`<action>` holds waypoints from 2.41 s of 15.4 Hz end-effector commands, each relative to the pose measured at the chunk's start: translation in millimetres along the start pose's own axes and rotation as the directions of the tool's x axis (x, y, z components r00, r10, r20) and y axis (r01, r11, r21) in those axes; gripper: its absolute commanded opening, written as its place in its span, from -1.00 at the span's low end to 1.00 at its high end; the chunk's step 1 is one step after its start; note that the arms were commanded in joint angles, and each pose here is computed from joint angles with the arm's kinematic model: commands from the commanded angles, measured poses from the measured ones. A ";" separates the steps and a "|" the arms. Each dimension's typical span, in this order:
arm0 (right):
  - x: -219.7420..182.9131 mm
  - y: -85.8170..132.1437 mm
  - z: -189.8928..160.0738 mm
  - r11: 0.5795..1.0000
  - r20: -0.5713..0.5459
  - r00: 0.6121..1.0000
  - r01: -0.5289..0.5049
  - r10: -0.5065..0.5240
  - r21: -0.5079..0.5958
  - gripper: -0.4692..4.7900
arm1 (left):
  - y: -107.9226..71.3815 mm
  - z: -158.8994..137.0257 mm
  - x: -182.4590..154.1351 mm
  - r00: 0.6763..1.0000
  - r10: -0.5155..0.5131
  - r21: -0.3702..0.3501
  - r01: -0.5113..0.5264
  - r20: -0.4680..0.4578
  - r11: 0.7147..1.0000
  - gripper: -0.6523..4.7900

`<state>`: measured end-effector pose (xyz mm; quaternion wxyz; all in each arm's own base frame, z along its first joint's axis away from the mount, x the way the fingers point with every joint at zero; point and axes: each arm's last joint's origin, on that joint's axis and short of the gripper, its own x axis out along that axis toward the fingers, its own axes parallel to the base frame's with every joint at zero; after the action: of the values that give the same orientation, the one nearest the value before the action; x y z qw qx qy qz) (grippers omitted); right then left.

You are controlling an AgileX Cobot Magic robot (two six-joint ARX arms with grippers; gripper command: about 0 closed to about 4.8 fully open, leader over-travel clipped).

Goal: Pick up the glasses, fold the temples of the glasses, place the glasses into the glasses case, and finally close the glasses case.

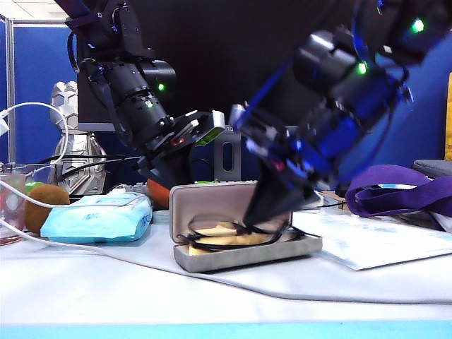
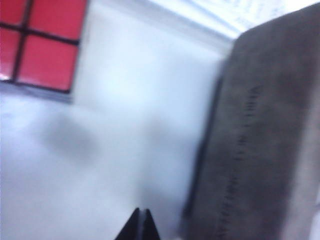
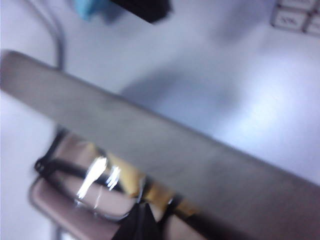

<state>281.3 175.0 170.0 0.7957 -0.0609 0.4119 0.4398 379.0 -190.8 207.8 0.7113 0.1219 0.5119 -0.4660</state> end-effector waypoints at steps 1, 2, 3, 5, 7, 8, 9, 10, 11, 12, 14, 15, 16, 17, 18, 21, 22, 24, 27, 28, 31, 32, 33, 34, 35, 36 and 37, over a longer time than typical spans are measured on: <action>9.7 -4.3 -5.5 1.000 0.030 0.999 0.017 -0.017 0.003 -0.84 | -1.4 3.0 -2.2 0.999 -0.020 0.017 0.020 0.032 1.000 -0.78; 9.9 -4.1 -7.5 1.000 0.010 1.000 0.015 -0.015 0.012 -0.84 | -1.3 3.2 -2.3 0.999 -0.019 0.018 0.019 0.033 1.000 -0.78; 9.1 -3.3 -8.8 1.000 -0.004 1.000 0.008 -0.008 0.019 -0.84 | -1.3 3.2 -2.2 0.999 -0.019 0.018 0.019 0.034 1.000 -0.78; 3.9 -0.8 -5.5 0.999 0.013 1.000 -0.004 0.003 0.035 -0.84 | -1.0 4.0 -2.3 0.999 -0.016 0.022 0.015 0.040 1.000 -0.78; 1.2 0.3 -4.5 0.997 0.016 1.000 -0.003 0.002 0.081 -0.84 | -0.5 5.3 -2.3 0.999 -0.012 0.029 0.011 0.052 1.000 -0.78; 1.2 0.3 -4.5 0.997 0.016 1.000 -0.002 0.001 0.081 -0.84 | -0.4 5.5 -2.3 0.998 -0.011 0.031 0.009 0.055 0.999 -0.78; 1.3 0.8 -3.6 0.997 0.021 1.000 -0.003 0.002 0.077 -0.84 | -0.4 5.6 -2.3 0.998 -0.011 0.031 0.009 0.056 0.999 -0.78; 0.3 1.9 -2.1 0.997 0.030 1.000 -0.003 0.001 0.072 -0.84 | -0.4 5.6 -2.3 0.998 -0.011 0.031 0.009 0.056 0.999 -0.78; -2.6 3.0 -0.3 0.998 0.040 0.999 0.002 -0.004 0.067 -0.84 | -0.4 5.7 -2.4 0.998 -0.011 0.031 0.009 0.057 0.999 -0.78; -4.2 3.1 0.8 0.998 0.047 0.999 0.022 -0.025 0.064 -0.84 | -0.3 5.7 -2.3 0.998 -0.010 0.031 0.009 0.057 0.999 -0.78; -4.4 1.1 3.2 0.995 0.067 0.994 0.083 -0.087 0.056 -0.84 | -0.4 5.8 -2.2 0.998 -0.010 0.030 0.009 0.058 1.000 -0.78; -4.6 1.1 3.6 0.995 0.070 0.994 0.085 -0.088 0.055 -0.84 | -0.4 5.8 -2.2 0.998 -0.010 0.029 0.009 0.058 1.000 -0.78; -5.1 1.3 3.8 0.995 0.071 0.993 0.085 -0.089 0.055 -0.84 | -0.5 5.9 -2.3 0.998 -0.010 0.030 0.009 0.058 1.000 -0.78; -6.8 1.9 4.7 0.995 0.076 0.993 0.088 -0.092 0.052 -0.84 | -0.3 5.8 -2.3 0.998 -0.010 0.029 0.008 0.058 1.000 -0.78; -10.8 3.6 7.5 0.995 0.096 0.991 0.090 -0.094 0.045 -0.84 | -0.4 6.0 -2.3 0.998 -0.010 0.030 0.008 0.058 1.000 -0.78; -26.1 9.0 12.8 0.990 0.125 0.982 0.137 -0.139 0.024 -0.84 | -0.2 6.1 -2.3 0.998 -0.009 0.031 0.007 0.060 0.999 -0.78; -26.9 9.3 13.1 0.990 0.128 0.982 0.138 -0.140 0.023 -0.84 | -0.3 6.3 -2.2 0.998 -0.009 0.032 0.007 0.062 0.999 -0.78; -24.1 8.2 10.1 0.990 0.100 0.985 0.137 -0.139 0.031 -0.84 | -0.2 6.5 -2.3 0.998 -0.008 0.032 0.006 0.064 0.999 -0.78; -18.8 5.4 6.3 0.987 0.069 0.984 0.160 -0.161 0.016 -0.84 | -0.2 6.5 -2.3 0.998 -0.009 0.032 0.006 0.064 0.999 -0.78; -16.8 4.7 6.1 0.988 0.070 0.985 0.155 -0.156 0.016 -0.84 | -0.3 6.5 -2.3 0.998 -0.009 0.032 0.007 0.063 0.999 -0.78; -9.7 1.3 6.2 0.988 0.084 0.984 0.155 -0.156 0.012 -0.84 | -0.3 6.3 -2.2 0.998 -0.009 0.031 0.007 0.062 1.000 -0.78; -9.5 1.2 6.6 0.988 0.088 0.984 0.156 -0.157 0.010 -0.84 | -0.4 6.5 -2.2 0.998 -0.009 0.031 0.007 0.063 0.999 -0.78; -9.6 1.1 7.6 0.988 0.098 0.983 0.156 -0.156 0.008 -0.84 | -0.4 6.5 -2.2 0.998 -0.009 0.032 0.007 0.063 0.999 -0.78; -9.7 1.1 8.6 0.988 0.108 0.982 0.157 -0.157 0.005 -0.84 | -0.4 6.6 -2.2 0.998 -0.009 0.032 0.007 0.064 0.999 -0.78; -9.8 1.1 9.2 0.988 0.114 0.981 0.158 -0.157 0.003 -0.84 | -0.7 6.6 -2.1 0.998 -0.010 0.032 0.008 0.063 0.999 -0.78; -9.7 1.0 9.0 0.988 0.113 0.981 0.157 -0.157 0.003 -0.84 | -0.7 6.7 -2.2 0.998 -0.010 0.032 0.008 0.064 0.999 -0.78; -9.7 1.0 9.2 0.987 0.115 0.981 0.158 -0.157 0.003 -0.84 | -0.8 6.8 -2.2 0.998 -0.013 0.031 0.011 0.065 0.999 -0.78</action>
<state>282.4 172.2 179.7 0.8465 -0.0709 0.3707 0.3754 382.5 -193.4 209.7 0.7208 0.1177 0.4894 -0.4765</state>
